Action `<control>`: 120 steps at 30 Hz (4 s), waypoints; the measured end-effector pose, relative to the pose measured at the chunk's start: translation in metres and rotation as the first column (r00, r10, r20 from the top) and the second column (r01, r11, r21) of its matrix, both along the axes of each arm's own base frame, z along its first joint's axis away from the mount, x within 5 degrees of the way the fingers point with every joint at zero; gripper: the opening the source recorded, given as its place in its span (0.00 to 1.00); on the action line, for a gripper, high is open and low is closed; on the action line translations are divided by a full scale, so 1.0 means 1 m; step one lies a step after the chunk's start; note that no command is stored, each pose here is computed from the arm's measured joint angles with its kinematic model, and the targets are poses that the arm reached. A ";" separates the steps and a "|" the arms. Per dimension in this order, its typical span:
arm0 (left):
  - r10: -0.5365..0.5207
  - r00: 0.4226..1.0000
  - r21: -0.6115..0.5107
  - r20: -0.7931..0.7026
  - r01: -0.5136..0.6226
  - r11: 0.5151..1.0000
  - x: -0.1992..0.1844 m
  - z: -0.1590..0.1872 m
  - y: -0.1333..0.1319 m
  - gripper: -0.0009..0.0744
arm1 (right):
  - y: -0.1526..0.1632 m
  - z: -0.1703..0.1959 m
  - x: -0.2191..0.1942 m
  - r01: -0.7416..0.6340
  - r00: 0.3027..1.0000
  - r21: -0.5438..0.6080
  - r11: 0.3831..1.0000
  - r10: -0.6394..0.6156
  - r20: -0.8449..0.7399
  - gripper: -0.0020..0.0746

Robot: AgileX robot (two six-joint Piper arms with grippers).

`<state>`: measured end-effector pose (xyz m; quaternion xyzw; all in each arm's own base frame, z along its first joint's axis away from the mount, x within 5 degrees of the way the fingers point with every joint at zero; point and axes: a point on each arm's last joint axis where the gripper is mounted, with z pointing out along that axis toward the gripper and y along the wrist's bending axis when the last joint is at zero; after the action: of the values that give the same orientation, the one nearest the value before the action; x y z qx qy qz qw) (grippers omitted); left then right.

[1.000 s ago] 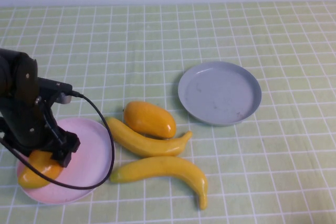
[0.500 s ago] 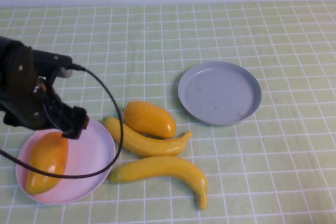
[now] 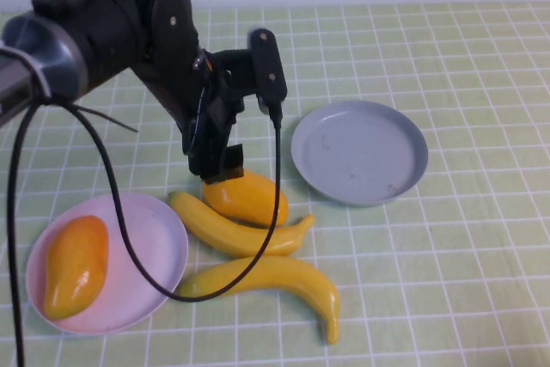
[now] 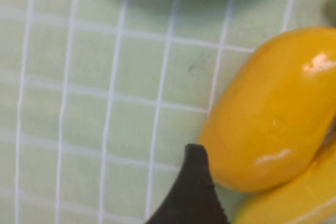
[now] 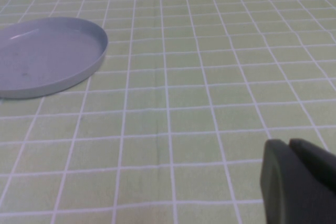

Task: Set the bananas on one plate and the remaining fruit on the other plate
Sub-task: Put one type of fruit in the left plate, then put another type of fruit in the right plate

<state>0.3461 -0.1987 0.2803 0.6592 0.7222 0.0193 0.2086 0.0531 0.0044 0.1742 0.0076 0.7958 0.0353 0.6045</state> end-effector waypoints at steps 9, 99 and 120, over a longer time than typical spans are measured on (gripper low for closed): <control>-0.352 0.935 0.127 -0.051 0.356 0.926 0.019 -0.050 -0.014 0.66 | 0.000 0.000 0.000 0.000 1.000 0.000 1.000 0.000 0.000 0.01; 0.831 0.440 0.103 -0.342 -0.861 0.498 -0.066 -0.054 0.086 0.79 | 0.000 0.000 0.000 0.000 1.000 0.000 1.000 0.000 0.000 0.01; 0.752 0.635 -0.596 -0.175 -0.676 0.432 -0.199 0.064 0.136 0.03 | 0.000 0.000 0.000 0.000 1.000 0.000 1.000 0.000 0.000 0.01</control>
<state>0.1469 -0.0622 0.3442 0.1825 0.8826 -0.0909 0.4237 0.0531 0.0044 0.1742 0.0076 0.7958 0.0353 0.6045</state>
